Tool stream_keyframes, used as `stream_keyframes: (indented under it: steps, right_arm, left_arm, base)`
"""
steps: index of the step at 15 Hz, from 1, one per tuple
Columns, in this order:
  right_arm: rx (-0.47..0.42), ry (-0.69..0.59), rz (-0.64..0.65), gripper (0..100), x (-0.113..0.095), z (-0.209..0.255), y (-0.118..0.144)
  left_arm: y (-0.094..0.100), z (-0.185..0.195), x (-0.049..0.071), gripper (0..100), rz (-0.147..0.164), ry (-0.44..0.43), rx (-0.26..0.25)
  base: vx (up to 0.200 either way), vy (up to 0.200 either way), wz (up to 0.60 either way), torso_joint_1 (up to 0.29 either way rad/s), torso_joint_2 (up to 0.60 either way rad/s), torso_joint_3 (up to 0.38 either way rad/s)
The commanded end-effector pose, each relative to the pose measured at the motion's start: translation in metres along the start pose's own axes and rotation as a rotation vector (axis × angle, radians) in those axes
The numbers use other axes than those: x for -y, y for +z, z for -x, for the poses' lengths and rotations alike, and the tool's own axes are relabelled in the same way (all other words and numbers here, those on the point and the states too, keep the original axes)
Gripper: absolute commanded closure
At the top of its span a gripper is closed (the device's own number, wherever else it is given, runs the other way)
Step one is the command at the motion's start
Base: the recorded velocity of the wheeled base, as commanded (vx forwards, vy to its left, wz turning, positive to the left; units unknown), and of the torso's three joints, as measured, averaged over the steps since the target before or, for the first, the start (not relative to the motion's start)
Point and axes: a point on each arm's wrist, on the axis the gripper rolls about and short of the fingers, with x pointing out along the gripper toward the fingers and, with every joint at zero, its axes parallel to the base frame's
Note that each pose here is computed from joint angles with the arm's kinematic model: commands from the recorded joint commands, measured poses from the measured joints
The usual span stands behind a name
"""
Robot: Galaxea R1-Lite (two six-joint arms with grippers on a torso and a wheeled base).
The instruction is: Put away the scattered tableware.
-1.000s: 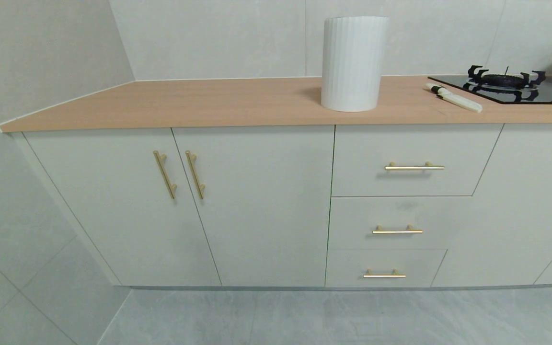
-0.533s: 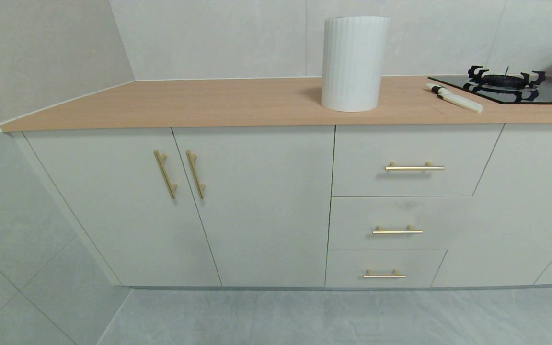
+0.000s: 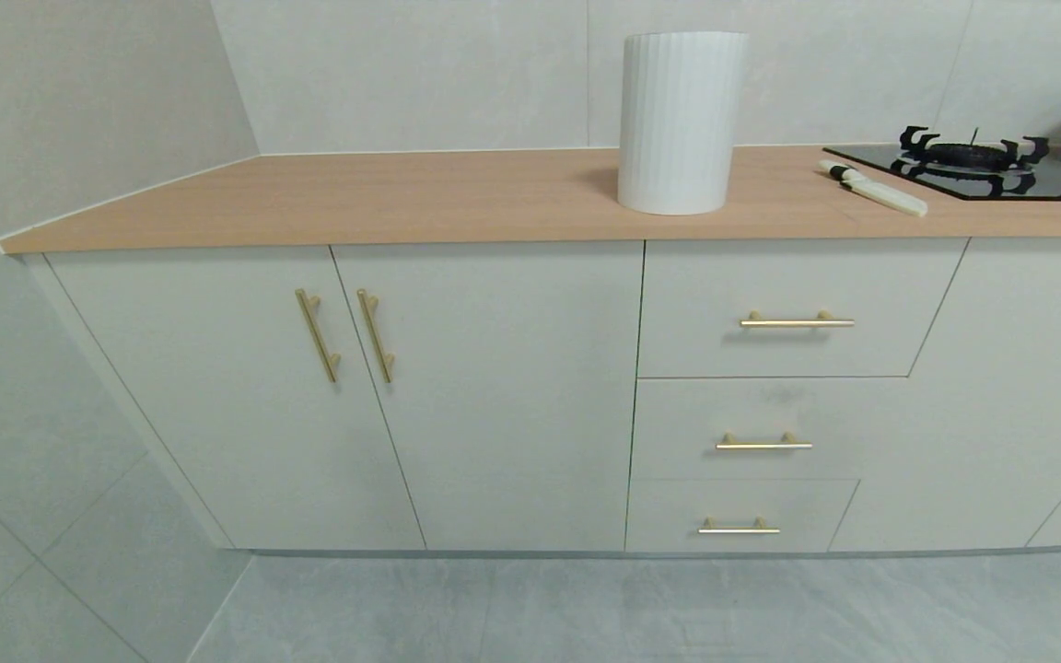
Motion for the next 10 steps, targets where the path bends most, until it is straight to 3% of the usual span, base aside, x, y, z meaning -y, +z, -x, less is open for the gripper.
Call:
stream_keyframes:
  steps: [1,4,6,10]
  right_arm:
    - [-0.045,0.074,-0.019,0,-0.0039,-0.0048,-0.0194]
    - [-0.054,0.087,-0.057,0,-0.0042,-0.0051,-0.0196]
    - [-0.131,0.148,-0.083,0,-0.006,-0.0037,-0.0265]
    - [-0.1,0.157,-0.073,0,-0.0061,-0.004,-0.0247]
  left_arm:
    - [0.0001,0.0,0.0,0,0.0,0.002,0.001]
    - [0.0001,0.0,0.0,0,0.0,0.0,0.001]
    - [0.0001,0.0,0.0,0,0.002,0.0,0.001]
    - [0.0,0.0,0.0,0,-0.001,0.0,0.0]
  base:
    - [0.0,0.0,0.0,0.0,0.0,0.0]
    - [0.0,0.0,0.0,0.0,0.0,0.0]
    - [0.0,0.0,0.0,0.0,0.0,0.0]
    - [0.0,0.0,0.0,0.0,0.0,0.0]
